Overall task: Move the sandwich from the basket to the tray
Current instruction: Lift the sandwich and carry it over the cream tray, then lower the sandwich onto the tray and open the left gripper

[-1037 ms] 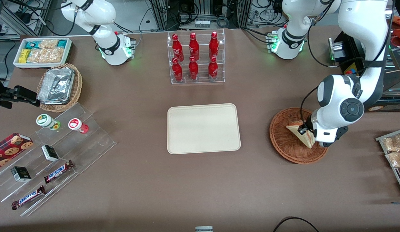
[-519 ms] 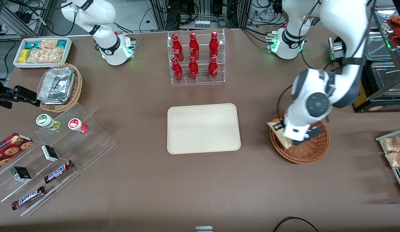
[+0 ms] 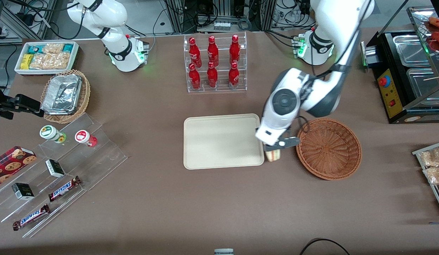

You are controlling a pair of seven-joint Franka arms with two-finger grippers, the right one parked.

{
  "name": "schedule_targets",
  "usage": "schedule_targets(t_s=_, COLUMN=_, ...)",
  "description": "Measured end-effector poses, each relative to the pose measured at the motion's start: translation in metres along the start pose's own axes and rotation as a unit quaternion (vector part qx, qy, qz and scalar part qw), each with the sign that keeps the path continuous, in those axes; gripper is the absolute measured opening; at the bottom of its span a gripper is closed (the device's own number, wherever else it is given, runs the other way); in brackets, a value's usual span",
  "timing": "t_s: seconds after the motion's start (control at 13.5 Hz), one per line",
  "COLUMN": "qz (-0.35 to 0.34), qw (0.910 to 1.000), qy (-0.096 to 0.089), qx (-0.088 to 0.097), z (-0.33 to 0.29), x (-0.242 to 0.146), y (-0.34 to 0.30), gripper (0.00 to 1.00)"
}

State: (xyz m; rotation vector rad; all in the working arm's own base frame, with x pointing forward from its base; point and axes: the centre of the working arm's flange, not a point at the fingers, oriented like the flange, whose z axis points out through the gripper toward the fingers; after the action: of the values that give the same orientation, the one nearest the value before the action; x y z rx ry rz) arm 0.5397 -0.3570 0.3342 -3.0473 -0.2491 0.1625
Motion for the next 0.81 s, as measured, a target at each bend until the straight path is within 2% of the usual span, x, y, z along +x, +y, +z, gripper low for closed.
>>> schedule_targets(t_s=0.3, qz=0.035, qw=0.9993, qy=-0.005, qx=0.007, z=0.029, x=-0.026, y=0.071, gripper=0.15)
schedule_targets(t_s=0.59, qz=0.037, qw=0.9984, qy=-0.026, qx=0.032, z=0.05, x=-0.036, y=0.12, gripper=0.15)
schedule_targets(t_s=0.81, qz=0.038, qw=0.9983, qy=-0.028, qx=0.035, z=0.056, x=-0.041, y=0.143, gripper=0.15)
